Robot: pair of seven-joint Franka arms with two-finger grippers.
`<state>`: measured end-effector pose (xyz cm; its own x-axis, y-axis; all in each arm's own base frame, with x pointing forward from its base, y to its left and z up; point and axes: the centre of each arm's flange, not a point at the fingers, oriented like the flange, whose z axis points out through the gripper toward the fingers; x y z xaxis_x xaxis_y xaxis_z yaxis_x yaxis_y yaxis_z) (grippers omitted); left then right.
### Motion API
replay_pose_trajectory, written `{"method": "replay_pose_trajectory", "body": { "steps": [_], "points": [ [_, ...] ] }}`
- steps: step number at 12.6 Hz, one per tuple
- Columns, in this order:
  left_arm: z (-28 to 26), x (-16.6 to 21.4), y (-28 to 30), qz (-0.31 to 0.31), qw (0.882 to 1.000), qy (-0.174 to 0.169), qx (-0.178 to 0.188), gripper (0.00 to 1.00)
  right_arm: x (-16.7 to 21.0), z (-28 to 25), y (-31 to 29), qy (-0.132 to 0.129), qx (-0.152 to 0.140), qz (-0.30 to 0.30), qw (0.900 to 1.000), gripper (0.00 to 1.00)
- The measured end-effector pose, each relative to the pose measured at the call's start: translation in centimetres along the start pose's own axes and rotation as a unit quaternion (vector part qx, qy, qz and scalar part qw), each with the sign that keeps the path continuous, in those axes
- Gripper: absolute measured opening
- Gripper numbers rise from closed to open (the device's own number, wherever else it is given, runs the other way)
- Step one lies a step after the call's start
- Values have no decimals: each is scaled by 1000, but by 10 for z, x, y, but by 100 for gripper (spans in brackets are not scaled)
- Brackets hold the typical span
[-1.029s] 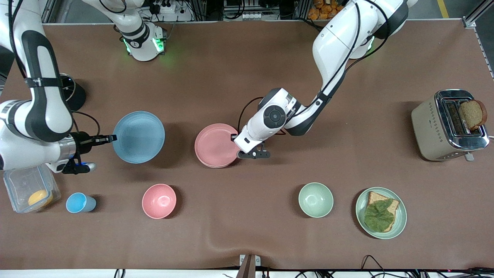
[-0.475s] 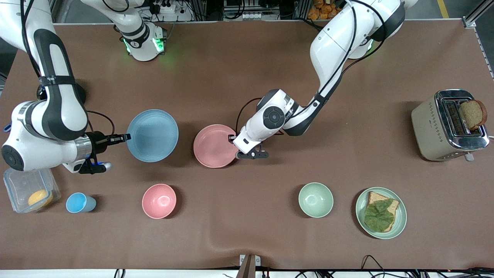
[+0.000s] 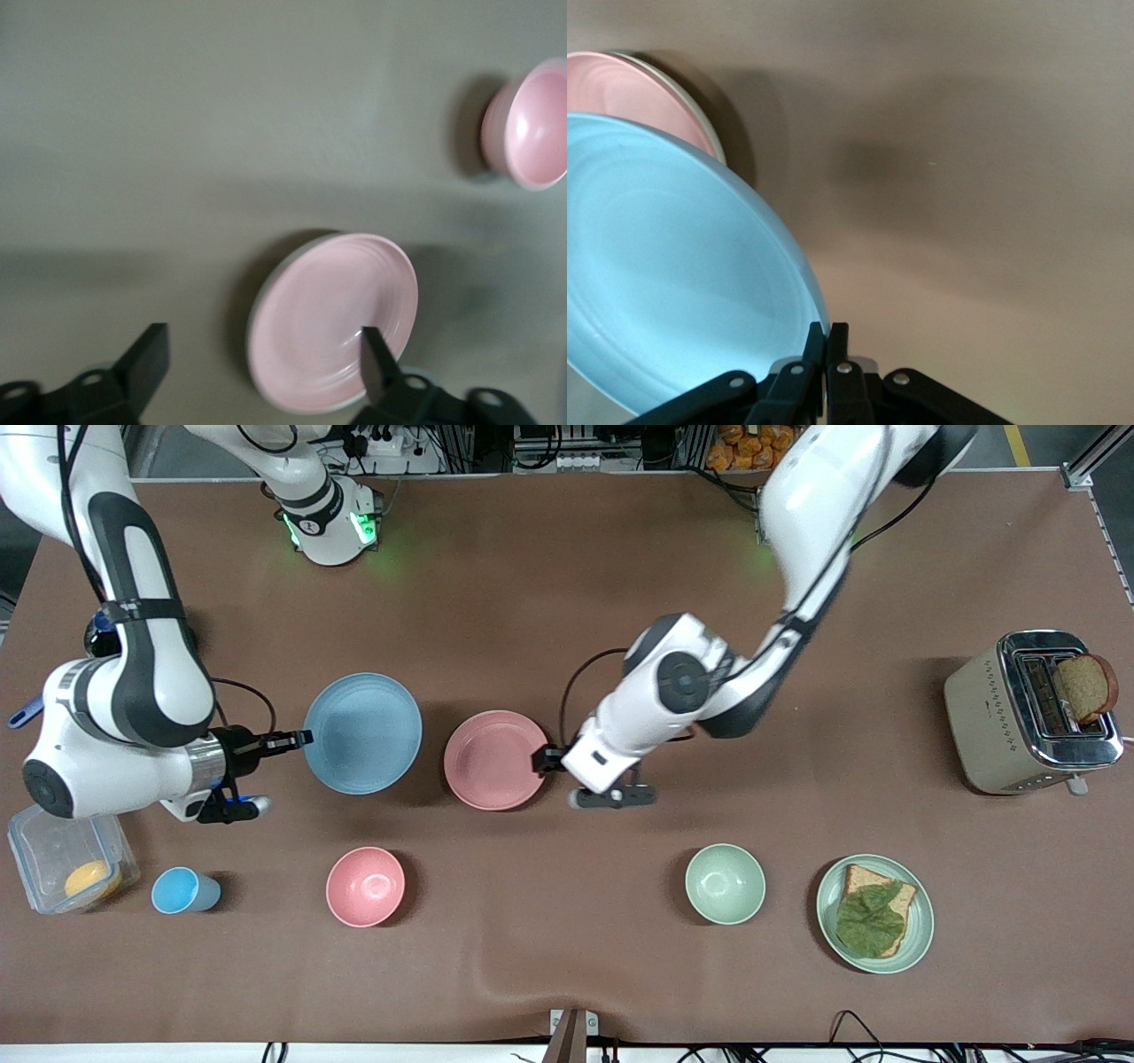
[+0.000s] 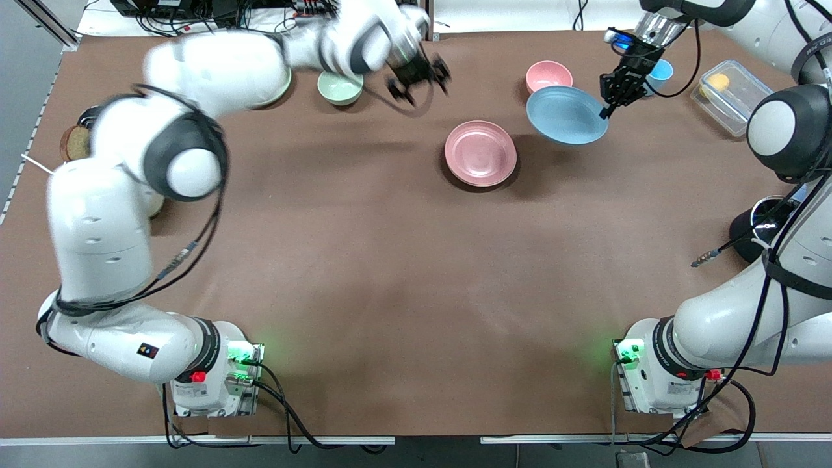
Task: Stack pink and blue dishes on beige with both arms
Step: 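Lower the blue plate onto the pink plate while the left gripper withdraws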
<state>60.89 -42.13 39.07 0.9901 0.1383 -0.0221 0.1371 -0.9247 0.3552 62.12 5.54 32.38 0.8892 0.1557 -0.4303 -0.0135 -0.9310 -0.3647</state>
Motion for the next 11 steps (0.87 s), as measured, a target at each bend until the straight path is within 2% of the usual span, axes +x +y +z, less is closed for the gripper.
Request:
{"method": "replay_pose_trajectory", "body": {
  "steps": [3,5,7,11],
  "points": [
    [-163,32,-82,34,993,38,108,100,11,21,-40,18,2,6,1000,3],
    [-240,30,-127,58,986,41,149,100,20,44,-66,36,2,11,999,3],
    [-291,17,-157,61,983,34,172,100,30,73,-86,57,6,12,998,3],
    [-331,-12,-164,58,974,36,217,100,35,127,-122,80,-11,13,997,3]
  ]
}}
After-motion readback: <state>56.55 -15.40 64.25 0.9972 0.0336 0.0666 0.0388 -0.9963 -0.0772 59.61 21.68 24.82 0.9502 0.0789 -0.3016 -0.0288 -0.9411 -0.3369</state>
